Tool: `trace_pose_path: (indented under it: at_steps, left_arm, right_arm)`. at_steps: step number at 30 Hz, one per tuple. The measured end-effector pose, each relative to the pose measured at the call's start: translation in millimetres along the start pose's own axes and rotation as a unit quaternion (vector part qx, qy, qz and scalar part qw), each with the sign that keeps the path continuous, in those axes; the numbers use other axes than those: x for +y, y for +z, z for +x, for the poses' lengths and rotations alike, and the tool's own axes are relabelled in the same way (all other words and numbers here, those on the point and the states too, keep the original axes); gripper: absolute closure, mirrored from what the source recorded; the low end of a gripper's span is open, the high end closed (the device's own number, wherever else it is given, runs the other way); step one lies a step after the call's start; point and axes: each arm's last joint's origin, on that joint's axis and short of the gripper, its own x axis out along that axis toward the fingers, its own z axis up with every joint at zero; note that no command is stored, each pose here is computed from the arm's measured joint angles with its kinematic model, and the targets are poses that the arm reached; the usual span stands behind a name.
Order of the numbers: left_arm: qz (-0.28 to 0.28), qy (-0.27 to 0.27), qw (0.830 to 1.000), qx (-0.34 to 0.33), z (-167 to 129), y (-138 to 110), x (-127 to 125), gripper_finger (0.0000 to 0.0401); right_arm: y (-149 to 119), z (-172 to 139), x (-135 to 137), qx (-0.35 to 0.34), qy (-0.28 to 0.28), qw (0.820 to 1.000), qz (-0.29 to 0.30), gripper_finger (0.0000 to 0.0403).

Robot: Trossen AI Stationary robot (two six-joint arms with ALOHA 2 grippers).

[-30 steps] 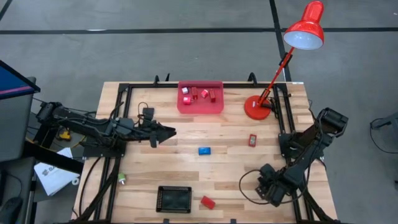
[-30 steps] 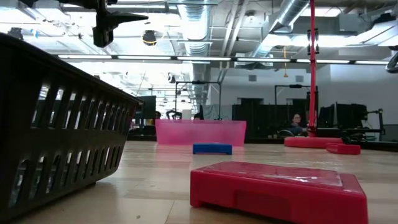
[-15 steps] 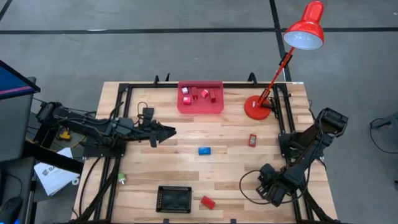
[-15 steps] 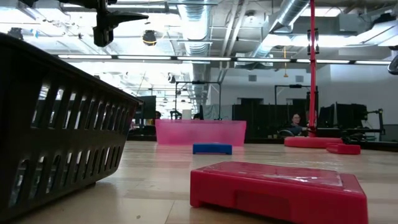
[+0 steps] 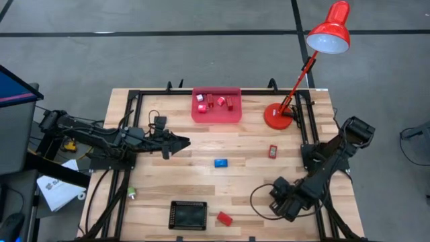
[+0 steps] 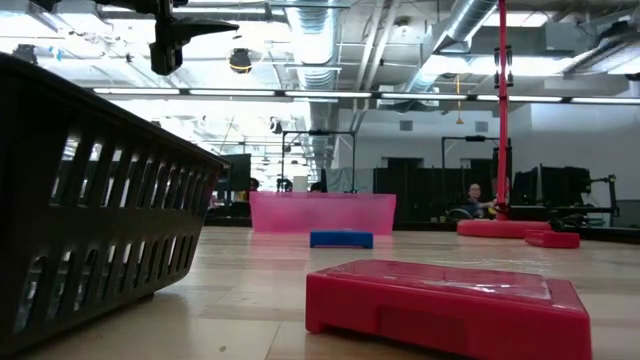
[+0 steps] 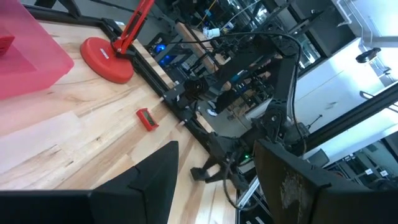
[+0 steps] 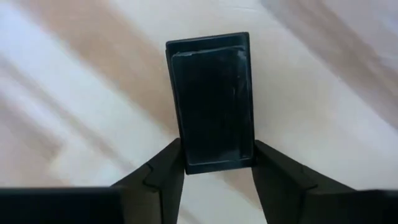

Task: Pick & Place Office items
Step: Put the green and white charger adapter into the pink bin

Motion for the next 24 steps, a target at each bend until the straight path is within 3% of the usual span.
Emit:
trace_pose_path:
  at_steps: [4,9,16,24]
  left_arm:
    - [0.0,0.0,1.0,0.0,0.0,0.0,-0.1,0.0197]
    - [0.0,-0.004,1.0,0.004,-0.7,-1.4,-1.2,0.0197]
    - [-0.002,-0.013,1.0,0.015,-2.5,-5.4,-4.4,0.0197]
    - [-0.001,-0.013,1.0,0.021,-4.2,-8.9,-6.3,0.0197]
  right_arm:
    - [21.1,-10.7,18.0,0.0,0.029,0.999,-0.024,0.0249]
    - [61.5,-38.3,51.5,-0.024,0.107,0.991,-0.071,0.0234]
    - [130.1,-73.4,83.6,-0.052,0.236,0.961,-0.135,0.0246]
    - [172.3,-57.9,132.6,-0.021,0.295,0.93,-0.218,0.0244]
